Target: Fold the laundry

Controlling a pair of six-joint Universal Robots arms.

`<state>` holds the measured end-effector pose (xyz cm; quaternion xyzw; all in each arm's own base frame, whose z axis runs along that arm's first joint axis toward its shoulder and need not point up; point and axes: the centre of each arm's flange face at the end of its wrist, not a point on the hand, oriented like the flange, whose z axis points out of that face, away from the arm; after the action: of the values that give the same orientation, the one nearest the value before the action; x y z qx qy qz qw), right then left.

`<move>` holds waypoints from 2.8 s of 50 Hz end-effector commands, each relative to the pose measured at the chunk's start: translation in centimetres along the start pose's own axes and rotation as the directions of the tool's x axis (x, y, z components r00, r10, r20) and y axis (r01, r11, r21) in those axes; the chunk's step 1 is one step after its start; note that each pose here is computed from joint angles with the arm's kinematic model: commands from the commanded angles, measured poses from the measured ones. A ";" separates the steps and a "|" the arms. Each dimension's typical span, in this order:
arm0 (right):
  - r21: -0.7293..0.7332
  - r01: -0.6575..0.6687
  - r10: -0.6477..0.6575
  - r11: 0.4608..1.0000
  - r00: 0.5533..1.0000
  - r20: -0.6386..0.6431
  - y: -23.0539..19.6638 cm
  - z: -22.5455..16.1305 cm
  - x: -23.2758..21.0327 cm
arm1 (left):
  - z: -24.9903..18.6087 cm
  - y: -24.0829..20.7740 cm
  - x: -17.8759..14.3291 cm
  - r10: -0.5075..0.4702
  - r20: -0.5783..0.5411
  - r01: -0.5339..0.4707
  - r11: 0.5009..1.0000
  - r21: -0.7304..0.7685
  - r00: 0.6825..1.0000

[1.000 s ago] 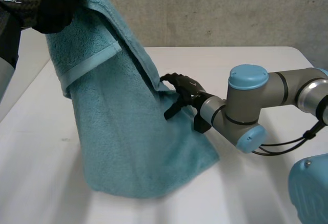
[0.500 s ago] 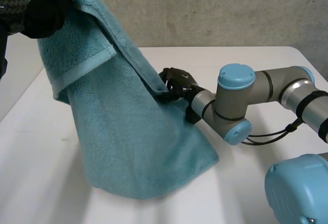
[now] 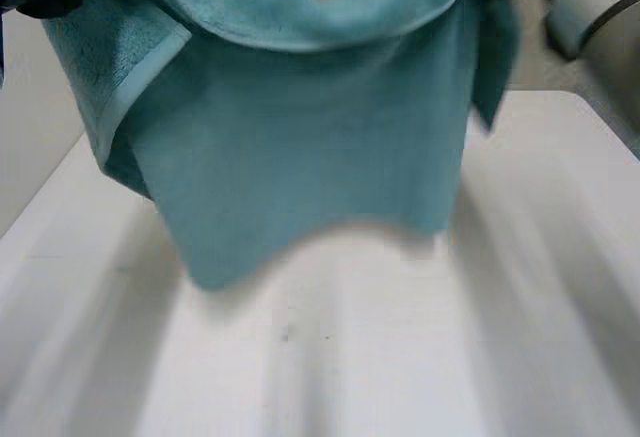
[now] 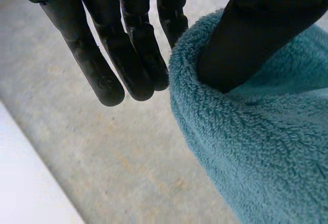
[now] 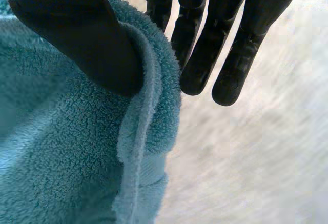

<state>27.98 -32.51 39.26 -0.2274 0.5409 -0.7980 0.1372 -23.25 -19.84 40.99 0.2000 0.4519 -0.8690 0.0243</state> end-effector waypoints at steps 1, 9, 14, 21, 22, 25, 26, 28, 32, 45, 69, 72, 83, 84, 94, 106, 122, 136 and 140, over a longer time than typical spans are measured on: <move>0.056 0.236 -0.235 0.970 0.972 -0.020 -8.0 -6.5 0.2 | 1.8 4.8 -0.3 -0.064 0.025 0.066 0.992 -0.103 0.998; -0.189 0.341 -0.323 0.921 0.939 0.120 -3.5 -10.9 -1.8 | 0.7 12.1 3.7 -0.168 -0.113 0.119 0.930 -0.347 0.979; -0.385 0.389 -0.300 0.837 0.915 0.271 3.7 -12.4 -3.5 | -1.8 17.2 6.1 -0.210 -0.166 0.093 0.845 -0.526 0.964; -0.613 0.387 -0.159 0.688 0.906 0.392 13.6 -14.3 -4.9 | -5.3 21.9 8.4 -0.244 -0.211 0.040 0.739 -0.672 0.946; -0.641 0.383 -0.135 0.666 0.906 0.402 14.9 -14.6 -5.1 | -5.6 22.2 8.6 -0.247 -0.214 0.037 0.731 -0.682 0.945; -0.666 0.383 -0.118 0.640 0.906 0.407 16.3 -14.7 -4.9 | -6.0 23.3 9.0 -0.252 -0.217 0.028 0.711 -0.703 0.943; -0.678 0.379 -0.115 0.630 0.909 0.401 17.1 -14.4 -4.6 | -5.9 23.5 9.1 -0.251 -0.217 0.028 0.713 -0.701 0.943; -0.671 0.377 -0.129 0.639 0.912 0.390 17.5 -13.5 -4.1 | -5.4 23.9 9.2 -0.247 -0.217 0.028 0.719 -0.694 0.944; -0.592 0.376 -0.206 0.713 0.919 0.337 16.6 -9.6 -2.8 | -2.2 24.0 9.2 -0.198 -0.224 0.017 0.784 -0.620 0.954; -0.054 0.494 -0.493 0.868 0.846 -0.202 3.7 4.0 3.5 | 13.9 11.2 2.4 0.029 0.095 -0.041 0.991 0.128 0.995; -0.490 0.307 -0.181 0.816 0.940 0.289 18.5 -10.2 -3.1 | -3.2 25.2 8.3 -0.052 -0.195 -0.045 0.885 -0.463 0.979; -0.560 0.281 -0.150 0.779 0.951 0.269 21.1 -10.9 -2.4 | -4.1 25.9 8.3 -0.058 -0.198 -0.049 0.868 -0.495 0.978; -0.663 -0.056 0.044 0.747 0.998 -0.035 21.7 -12.7 1.5 | -5.0 26.1 7.7 -0.061 -0.186 -0.047 0.851 -0.523 0.981; -0.663 -0.083 0.060 0.744 0.997 -0.057 21.6 -13.0 1.6 | -4.9 26.0 7.6 -0.059 -0.183 -0.046 0.853 -0.520 0.981; -0.650 -0.209 0.107 0.731 0.975 -0.194 20.6 -16.0 3.2 | -5.0 26.1 7.6 -0.059 -0.184 -0.047 0.851 -0.524 0.981; -0.641 -0.319 0.164 0.698 0.943 -0.291 21.9 -16.9 4.0 | -5.1 26.3 7.5 -0.059 -0.182 -0.047 0.847 -0.530 0.982; -0.583 -0.267 0.180 0.767 0.962 -0.204 22.0 -15.8 4.0 | -6.6 27.0 7.8 -0.091 -0.213 -0.058 0.795 -0.604 0.973; -0.570 -0.133 0.068 0.811 0.989 -0.134 20.9 -16.0 4.0 | -7.3 27.3 8.1 -0.179 -0.174 0.019 0.746 -0.666 0.968; -0.557 -0.125 0.058 0.821 0.989 -0.137 20.4 -15.8 4.2 | -7.6 28.1 8.4 -0.176 -0.182 0.005 0.731 -0.682 0.967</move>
<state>15.84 -29.49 15.86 -0.1838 0.7745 -0.6003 0.0771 -22.10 -28.98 13.11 0.2564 0.7379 -0.6242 0.0002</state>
